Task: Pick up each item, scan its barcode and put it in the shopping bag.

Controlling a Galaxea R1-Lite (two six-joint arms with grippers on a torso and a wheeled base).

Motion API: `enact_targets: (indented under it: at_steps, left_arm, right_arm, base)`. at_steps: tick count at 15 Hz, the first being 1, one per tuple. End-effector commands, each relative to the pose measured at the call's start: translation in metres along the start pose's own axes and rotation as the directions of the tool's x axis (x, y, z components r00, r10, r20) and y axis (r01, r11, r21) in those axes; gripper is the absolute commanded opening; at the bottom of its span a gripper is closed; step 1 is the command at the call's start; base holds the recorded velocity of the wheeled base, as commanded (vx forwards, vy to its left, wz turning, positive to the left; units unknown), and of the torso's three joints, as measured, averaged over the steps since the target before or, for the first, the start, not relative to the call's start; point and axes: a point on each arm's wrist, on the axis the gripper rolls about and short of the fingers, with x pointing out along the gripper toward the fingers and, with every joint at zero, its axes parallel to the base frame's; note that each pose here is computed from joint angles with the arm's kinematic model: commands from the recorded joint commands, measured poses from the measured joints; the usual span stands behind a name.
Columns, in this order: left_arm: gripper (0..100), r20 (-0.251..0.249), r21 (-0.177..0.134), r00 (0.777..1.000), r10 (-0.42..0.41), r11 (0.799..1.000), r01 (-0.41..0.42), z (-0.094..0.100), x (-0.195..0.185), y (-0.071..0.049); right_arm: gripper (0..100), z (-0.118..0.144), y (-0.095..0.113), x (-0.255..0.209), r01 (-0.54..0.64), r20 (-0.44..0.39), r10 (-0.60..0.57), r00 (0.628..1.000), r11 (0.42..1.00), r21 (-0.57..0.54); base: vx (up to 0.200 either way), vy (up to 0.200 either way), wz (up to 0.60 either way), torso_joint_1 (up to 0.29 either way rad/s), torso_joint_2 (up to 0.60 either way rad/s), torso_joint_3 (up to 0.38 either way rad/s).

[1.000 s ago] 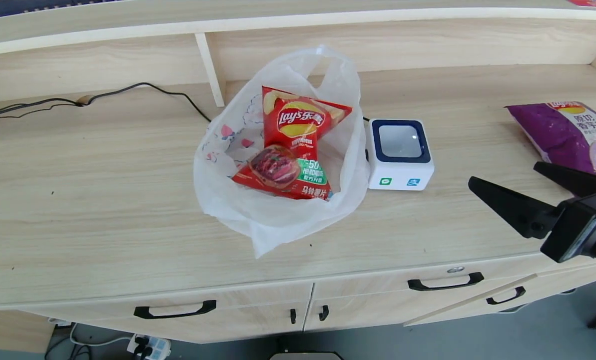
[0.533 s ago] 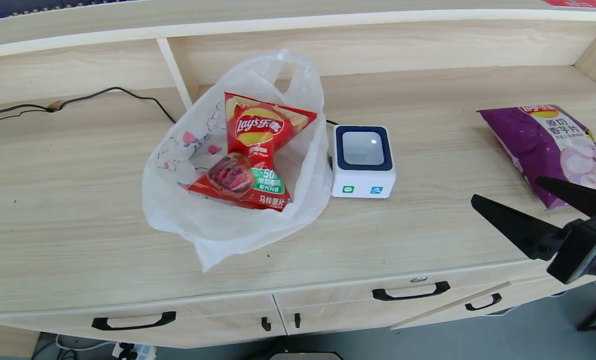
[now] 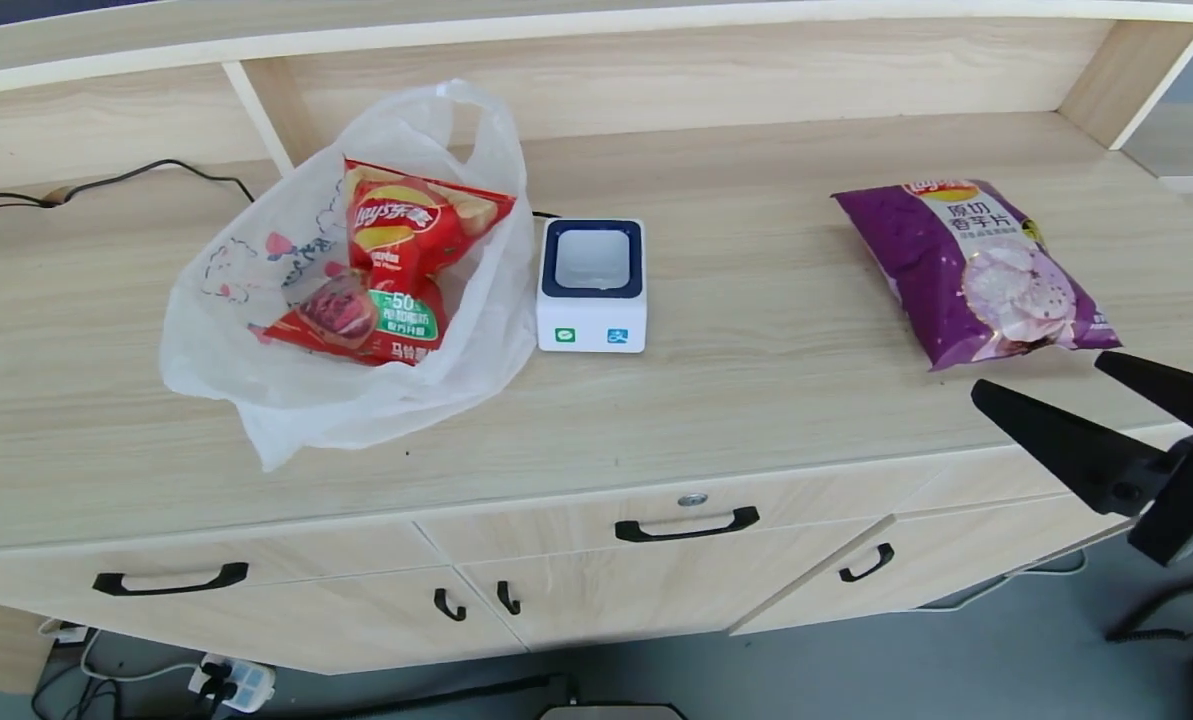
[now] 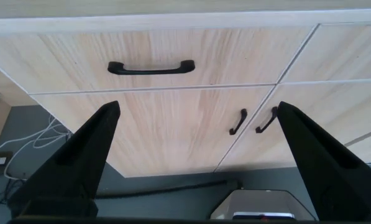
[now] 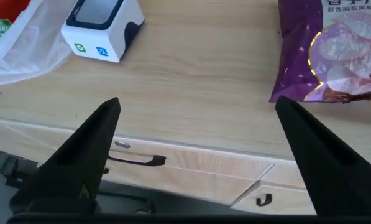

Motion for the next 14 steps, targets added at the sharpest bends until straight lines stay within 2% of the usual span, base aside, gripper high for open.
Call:
enact_targets:
  at_steps: [1, 2, 4, 6, 9, 12, 14]
  left_arm:
    - [100, 0.0, -0.001, 1.0, 0.0, 1.0, 0.0, 0.0, 0.0, 0.0]
    - [100, 0.0, -0.001, 1.0, 0.0, 1.0, 0.0, 0.0, 0.0, 0.0]
    - [100, 0.003, -0.001, 1.0, 0.002, 1.0, -0.002, 0.0, 0.0, 0.0]
    - [100, 0.001, -0.001, 1.0, 0.001, 1.0, -0.001, 0.0, 0.0, 0.0]
    - [100, 0.001, -0.004, 1.0, 0.002, 1.0, -0.002, 0.0, 0.0, 0.0]
    - [100, 0.001, -0.004, 1.0, 0.002, 1.0, -0.002, 0.0, 0.0, 0.0]
    - [100, 0.001, -0.004, 1.0, 0.002, 1.0, -0.002, 0.0, 0.0, 0.0]
  right_arm:
    - [100, 0.006, 0.0, 0.002, 0.005, 0.017, -0.006, 1.0, 0.999, 0.048]
    - [100, 0.009, -0.002, 0.005, 0.018, 0.019, -0.02, 1.0, 0.998, 0.06]
    - [100, 0.02, 0.001, 0.021, -0.048, 0.032, 0.045, 0.998, 0.994, 0.095]
    - [100, 0.019, -0.012, 0.05, 0.013, 0.003, -0.013, 1.0, 0.989, 0.148]
    - [100, 0.037, -0.025, 0.071, -0.094, -0.005, 0.095, 0.995, 0.986, 0.139]
    - [100, 0.057, -0.04, 0.086, 0.0, -0.091, 0.009, 0.996, 0.994, 0.106]
    - [100, 0.063, -0.056, 0.095, 0.005, -0.128, -0.005, 0.992, 1.0, -0.003]
  base:
    - [0.0, -0.2, 0.0, -0.022, -0.02, 0.002]
    - [0.0, -0.2, 0.0, -0.007, -0.01, 0.007]
    - [0.0, 0.0, 0.0, 0.0, 0.0, 0.0]
    - [0.0, 0.0, 0.0, 0.0, 0.0, 0.0]
    - [0.0, 0.0, 0.0, 0.0, 0.0, 0.0]
    - [0.0, 0.0, 0.0, 0.0, 0.0, 0.0]
    - [0.0, 0.0, 0.0, 0.0, 0.0, 0.0]
